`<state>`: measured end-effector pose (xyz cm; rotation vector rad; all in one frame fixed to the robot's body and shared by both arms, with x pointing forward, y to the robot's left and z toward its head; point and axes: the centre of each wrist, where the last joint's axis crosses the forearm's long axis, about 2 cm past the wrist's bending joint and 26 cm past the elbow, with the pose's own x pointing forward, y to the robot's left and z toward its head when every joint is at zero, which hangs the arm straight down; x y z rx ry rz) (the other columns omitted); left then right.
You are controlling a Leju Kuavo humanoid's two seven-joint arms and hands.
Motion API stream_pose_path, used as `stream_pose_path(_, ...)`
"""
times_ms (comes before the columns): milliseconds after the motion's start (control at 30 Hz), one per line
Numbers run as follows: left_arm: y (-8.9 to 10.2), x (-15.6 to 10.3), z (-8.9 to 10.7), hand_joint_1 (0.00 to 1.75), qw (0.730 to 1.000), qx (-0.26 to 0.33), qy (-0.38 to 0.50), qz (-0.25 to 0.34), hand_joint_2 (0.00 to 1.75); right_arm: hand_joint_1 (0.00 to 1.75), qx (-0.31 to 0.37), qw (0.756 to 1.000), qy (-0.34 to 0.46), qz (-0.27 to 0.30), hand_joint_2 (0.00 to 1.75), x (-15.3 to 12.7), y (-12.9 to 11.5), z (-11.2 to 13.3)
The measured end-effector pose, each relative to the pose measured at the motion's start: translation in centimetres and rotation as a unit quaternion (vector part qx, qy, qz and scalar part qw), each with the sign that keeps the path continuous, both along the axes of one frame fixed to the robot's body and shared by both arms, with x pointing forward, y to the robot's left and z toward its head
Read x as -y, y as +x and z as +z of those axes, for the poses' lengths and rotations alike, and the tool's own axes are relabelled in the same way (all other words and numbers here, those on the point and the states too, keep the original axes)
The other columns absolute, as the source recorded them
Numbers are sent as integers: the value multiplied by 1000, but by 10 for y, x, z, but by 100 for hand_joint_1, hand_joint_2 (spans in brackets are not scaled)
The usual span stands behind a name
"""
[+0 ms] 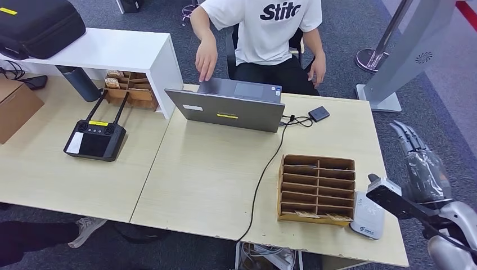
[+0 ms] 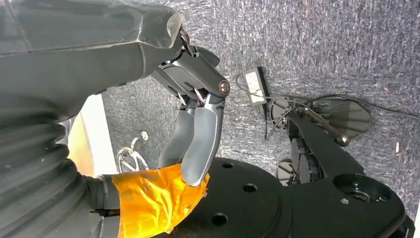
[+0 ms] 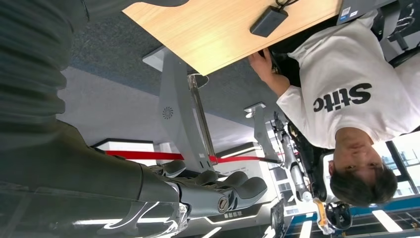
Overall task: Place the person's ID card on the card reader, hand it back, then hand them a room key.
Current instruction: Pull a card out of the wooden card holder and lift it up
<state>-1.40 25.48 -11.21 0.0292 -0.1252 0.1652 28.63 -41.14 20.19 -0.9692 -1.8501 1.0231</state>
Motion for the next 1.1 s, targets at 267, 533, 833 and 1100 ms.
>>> stream_pose_path(267, 0, 0, 0, 0, 1000, 6, -4, -2, 175, 0, -11, 1000, -1, 11, 175, -3, 4, 1)
stream_pose_path(533, 2, -2, 0, 0, 1000, 8, -8, -11, 175, 0, -51, 997, -11, 48, 175, -22, 13, -9)
stream_pose_path(833, 2, -7, 0, 0, 999, 12, -15, -27, 175, 0, -78, 994, -19, 69, 175, -38, 21, -20)
stream_pose_path(1100, 2, -11, -1, 0, 999, 12, -13, -31, 175, 0, -102, 992, -18, 72, 175, -48, 26, -31)
